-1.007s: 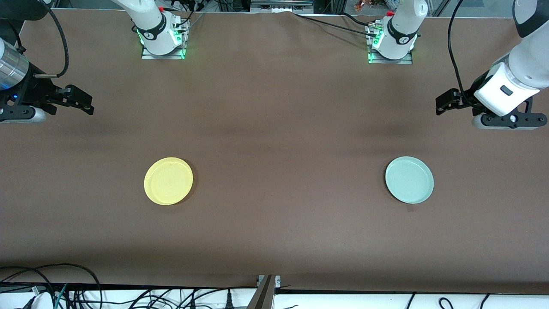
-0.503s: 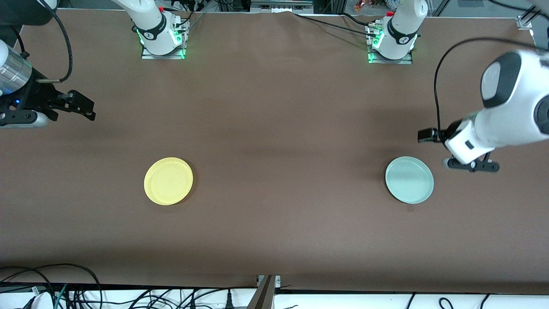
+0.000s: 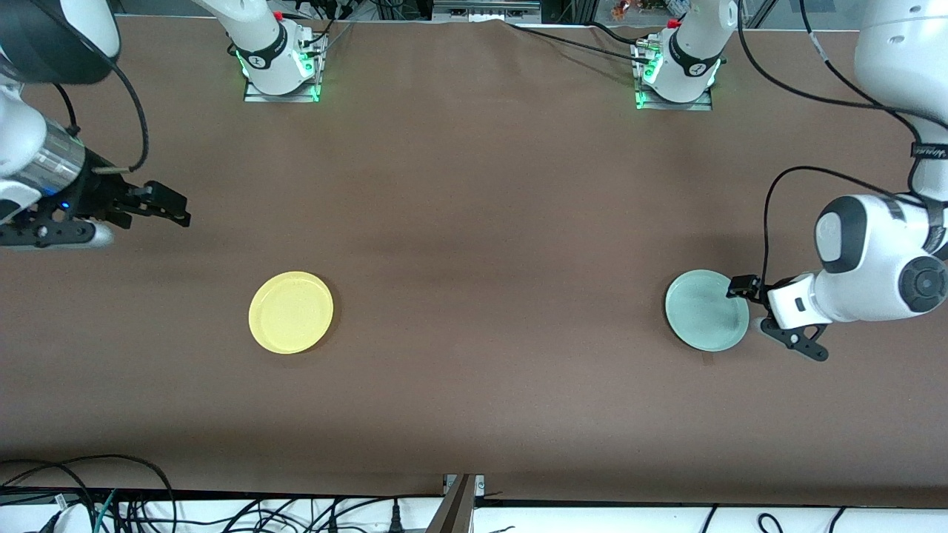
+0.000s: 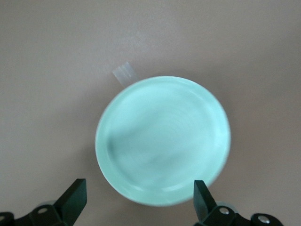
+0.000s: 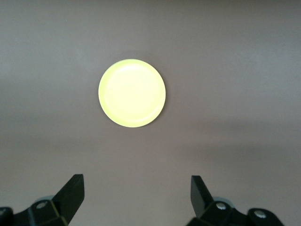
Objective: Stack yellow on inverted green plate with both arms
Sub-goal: 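Grasp the green rim with the left gripper while the right gripper grasps yellow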
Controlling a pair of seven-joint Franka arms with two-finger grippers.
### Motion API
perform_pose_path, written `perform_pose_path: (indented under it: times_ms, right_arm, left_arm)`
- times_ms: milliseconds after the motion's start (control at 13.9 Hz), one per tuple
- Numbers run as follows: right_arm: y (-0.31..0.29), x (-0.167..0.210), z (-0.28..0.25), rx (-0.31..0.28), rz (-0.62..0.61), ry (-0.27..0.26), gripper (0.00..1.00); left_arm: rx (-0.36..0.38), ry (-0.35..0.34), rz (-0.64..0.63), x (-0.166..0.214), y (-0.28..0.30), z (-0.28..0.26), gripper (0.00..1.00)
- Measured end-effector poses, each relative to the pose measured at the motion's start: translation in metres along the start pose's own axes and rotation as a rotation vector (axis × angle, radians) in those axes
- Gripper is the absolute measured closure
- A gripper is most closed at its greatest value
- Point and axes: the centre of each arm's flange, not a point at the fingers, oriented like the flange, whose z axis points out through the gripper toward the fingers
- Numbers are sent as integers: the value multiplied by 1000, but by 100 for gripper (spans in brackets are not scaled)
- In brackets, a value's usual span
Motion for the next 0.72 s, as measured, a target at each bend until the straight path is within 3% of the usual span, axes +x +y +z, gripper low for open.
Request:
perform_pose_path:
  times_ms: [216, 503, 575, 719]
  right_arm:
    - [-2, 26, 67, -25, -7, -73, 0]
    - [-2, 75, 192, -66, -12, -54, 0]
    - [-1, 80, 216, -73, -12, -54, 0]
    - [2, 87, 255, -87, -12, -57, 0]
  left_arm:
    - [74, 20, 145, 8, -13, 32, 0]
    - [75, 22, 178, 4, -26, 64, 0]
    - [72, 19, 193, 2, -28, 69, 7]
    - [63, 12, 215, 2, -28, 77, 30]
